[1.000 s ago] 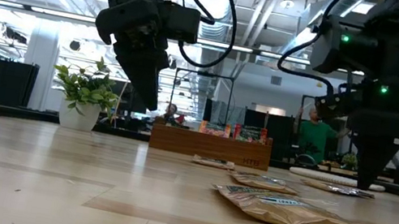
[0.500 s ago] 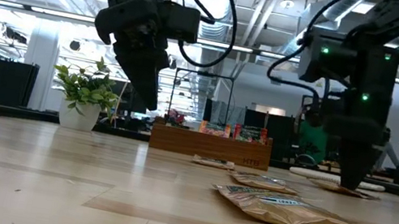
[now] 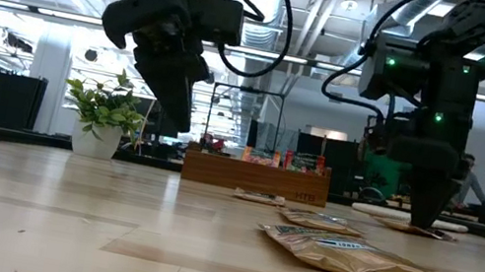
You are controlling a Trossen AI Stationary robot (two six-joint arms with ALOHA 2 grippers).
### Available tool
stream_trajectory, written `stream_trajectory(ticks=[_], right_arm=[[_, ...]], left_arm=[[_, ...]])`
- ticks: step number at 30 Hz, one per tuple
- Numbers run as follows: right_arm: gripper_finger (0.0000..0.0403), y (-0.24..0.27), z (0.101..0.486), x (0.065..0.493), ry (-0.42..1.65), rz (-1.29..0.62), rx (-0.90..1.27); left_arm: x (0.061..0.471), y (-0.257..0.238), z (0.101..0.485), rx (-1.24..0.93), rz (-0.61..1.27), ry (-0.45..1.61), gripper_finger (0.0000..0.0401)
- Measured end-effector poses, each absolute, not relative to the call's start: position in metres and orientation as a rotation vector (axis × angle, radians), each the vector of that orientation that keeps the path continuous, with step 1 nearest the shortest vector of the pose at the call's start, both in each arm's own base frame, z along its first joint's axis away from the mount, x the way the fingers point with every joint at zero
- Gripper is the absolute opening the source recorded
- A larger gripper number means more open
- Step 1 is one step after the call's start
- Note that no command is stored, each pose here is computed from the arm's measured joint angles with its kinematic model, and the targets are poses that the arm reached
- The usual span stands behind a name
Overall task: Pick & Place Tea
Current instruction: Put the brown tea bag into the left section of the wooden organizer
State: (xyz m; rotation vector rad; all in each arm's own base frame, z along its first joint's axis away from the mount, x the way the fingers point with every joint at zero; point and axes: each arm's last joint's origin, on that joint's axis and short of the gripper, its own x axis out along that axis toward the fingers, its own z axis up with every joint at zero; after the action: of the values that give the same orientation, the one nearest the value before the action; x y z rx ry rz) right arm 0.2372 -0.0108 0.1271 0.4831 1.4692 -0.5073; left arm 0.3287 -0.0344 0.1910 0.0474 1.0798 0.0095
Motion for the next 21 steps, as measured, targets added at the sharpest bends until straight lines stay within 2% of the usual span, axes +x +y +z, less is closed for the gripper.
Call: stream_trajectory(ticks=[4, 12, 21], right_arm=[[0.0012, -0.01, 0.129, 0.237, 1.467, -0.483, 0.452], [0.0003, 0.005, 0.134, 0.236, 1.475, -0.497, 0.242], [0.0001, 0.046, 0.159, 0.249, 1.375, -0.437, -0.004]], left_arm=[[0.329, -0.035, 0.191, 0.048, 0.007, 1.073, 0.0], [0.331, -0.035, 0.192, 0.088, -0.018, 1.048, 0.0], [0.34, -0.036, 0.198, 0.155, -0.059, 0.941, 0.0]])
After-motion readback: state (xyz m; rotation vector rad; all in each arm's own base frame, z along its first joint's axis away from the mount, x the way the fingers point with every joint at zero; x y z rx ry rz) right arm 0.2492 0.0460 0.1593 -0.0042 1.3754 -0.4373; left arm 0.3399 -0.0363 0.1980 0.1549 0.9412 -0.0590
